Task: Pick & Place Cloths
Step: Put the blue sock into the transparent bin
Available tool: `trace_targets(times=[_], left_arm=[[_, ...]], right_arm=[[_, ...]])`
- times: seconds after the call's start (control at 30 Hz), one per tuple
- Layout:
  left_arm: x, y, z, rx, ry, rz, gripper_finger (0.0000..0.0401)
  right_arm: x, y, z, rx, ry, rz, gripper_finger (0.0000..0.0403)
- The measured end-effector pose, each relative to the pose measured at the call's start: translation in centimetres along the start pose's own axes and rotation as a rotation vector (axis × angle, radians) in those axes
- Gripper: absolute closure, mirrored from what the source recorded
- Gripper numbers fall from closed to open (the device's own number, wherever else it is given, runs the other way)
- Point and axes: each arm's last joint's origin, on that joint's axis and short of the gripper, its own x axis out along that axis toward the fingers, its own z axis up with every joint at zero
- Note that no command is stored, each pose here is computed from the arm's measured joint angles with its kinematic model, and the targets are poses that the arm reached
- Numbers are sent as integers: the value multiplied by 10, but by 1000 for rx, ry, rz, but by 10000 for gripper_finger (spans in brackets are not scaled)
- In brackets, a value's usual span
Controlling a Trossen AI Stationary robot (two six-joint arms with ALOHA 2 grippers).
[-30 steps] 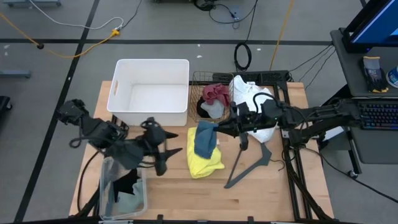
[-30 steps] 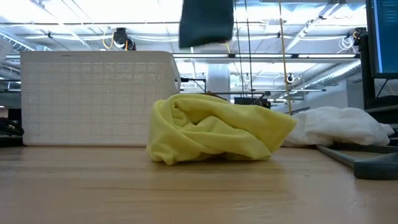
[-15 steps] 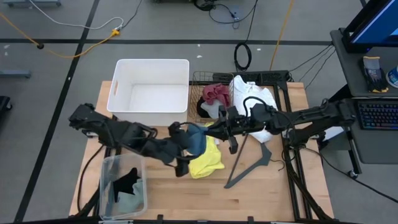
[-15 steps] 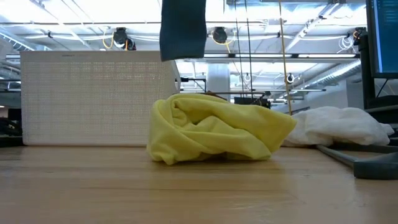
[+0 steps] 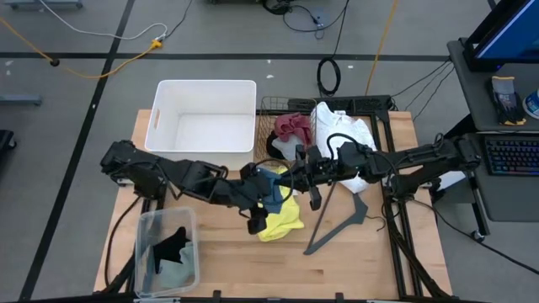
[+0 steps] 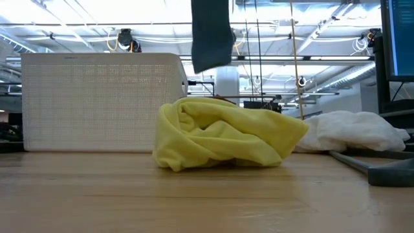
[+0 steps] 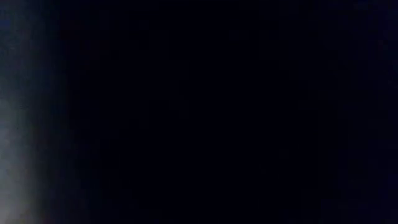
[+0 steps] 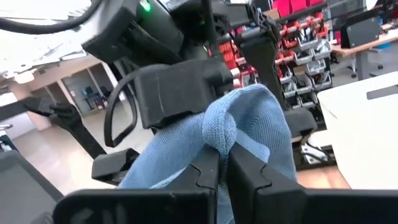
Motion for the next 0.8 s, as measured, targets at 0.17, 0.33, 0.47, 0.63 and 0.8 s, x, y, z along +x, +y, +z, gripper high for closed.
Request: trace_targets(times=[0.17,0.33,0.47,0.63,0.8], left_arm=[[-8,0,-5,-17,44,8,146],[-13,0,-10,-40,69,51,146],[-13,-1,-8,-35,18,118,146],[-13,1,-7,-29,-22,183,146],[-13,-2,2,-4,-110,168,146]], right_arm=[[-1,-2,-4,3,51,-22,398],[-1,-3,-8,4,93,-41,398],[0,-5,-11,13,110,-51,398],[4,-6,-17,16,127,-69,398],[7,-6,-22,16,145,-78,398]])
